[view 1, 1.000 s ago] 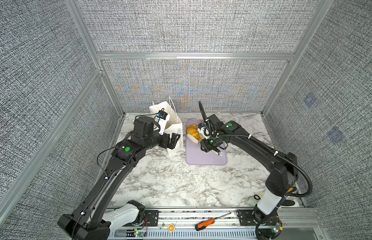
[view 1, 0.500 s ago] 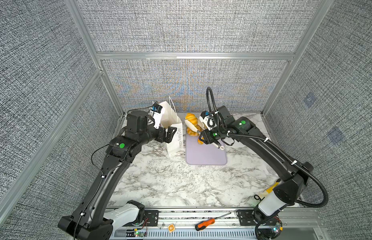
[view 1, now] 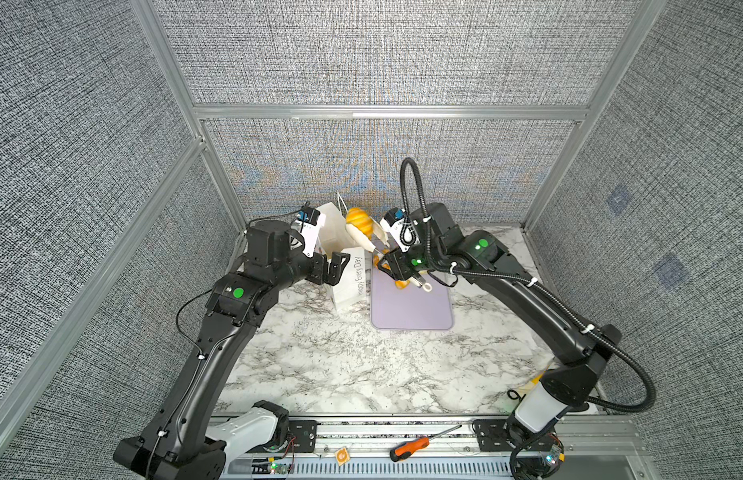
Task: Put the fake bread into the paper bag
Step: 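Lift the striped croissant toward the bag while left gripper raises the bag, then lower the croissant into the bag opening and open the tongs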
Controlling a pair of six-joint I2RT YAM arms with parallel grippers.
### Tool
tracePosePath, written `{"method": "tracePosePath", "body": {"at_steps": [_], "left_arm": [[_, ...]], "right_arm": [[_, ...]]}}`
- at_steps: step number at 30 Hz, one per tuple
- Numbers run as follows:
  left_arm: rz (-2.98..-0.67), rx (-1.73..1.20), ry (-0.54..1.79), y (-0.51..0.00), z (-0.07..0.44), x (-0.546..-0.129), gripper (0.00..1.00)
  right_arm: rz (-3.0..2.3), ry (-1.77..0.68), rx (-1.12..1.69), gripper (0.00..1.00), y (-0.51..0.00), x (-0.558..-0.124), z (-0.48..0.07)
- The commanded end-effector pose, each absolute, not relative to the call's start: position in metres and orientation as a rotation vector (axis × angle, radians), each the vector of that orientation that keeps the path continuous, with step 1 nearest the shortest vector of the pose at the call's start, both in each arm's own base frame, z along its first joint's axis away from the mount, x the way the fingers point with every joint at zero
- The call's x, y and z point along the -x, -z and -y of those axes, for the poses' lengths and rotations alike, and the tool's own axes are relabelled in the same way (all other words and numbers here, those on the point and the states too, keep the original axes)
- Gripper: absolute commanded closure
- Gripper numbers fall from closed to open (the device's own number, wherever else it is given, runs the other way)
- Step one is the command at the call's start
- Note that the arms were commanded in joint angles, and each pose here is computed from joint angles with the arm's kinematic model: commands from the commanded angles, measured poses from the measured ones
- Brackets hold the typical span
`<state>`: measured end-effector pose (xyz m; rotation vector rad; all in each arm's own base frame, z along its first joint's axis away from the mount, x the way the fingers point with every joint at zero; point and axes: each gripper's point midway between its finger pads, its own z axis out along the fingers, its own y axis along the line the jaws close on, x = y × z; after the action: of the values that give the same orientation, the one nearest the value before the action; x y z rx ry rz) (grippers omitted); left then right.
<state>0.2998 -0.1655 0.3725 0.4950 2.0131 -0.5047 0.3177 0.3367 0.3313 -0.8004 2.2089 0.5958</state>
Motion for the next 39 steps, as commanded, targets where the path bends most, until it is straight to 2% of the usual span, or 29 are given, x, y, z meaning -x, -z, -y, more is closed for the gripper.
{"method": "tracePosePath", "body": {"at_steps": [1, 9, 20, 27, 35, 39], "left_arm": [[-1.985, -0.492, 0.498, -0.381, 0.163, -0.3, 0.01], [-1.967, -0.41, 0.502, -0.383, 0.156, -0.307, 0.01], [-1.988, -0.389, 0.483, -0.373, 0.15, -0.309, 0.01], [-2.005, -0.394, 0.485, -0.366, 0.151, -0.31, 0.01], [-2.007, -0.415, 0.507, -0.365, 0.155, -0.309, 0.01], [-2.0, -0.424, 0.513, -0.367, 0.156, -0.308, 0.01]], "right_arm": [[-2.135, -0.643, 0.829, 0.46, -0.346, -0.323, -0.356], [-2.137, -0.675, 0.854, 0.46, -0.338, -0.336, -0.389], [-2.259, -0.536, 0.809, 0.44, -0.305, -0.359, -0.387], [-2.295, -0.498, 0.806, 0.4, -0.297, -0.364, -0.385], [-2.295, -0.489, 0.793, 0.29, -0.303, -0.362, -0.382], [-2.283, -0.488, 0.789, 0.28, -0.309, -0.36, -0.38]]}}
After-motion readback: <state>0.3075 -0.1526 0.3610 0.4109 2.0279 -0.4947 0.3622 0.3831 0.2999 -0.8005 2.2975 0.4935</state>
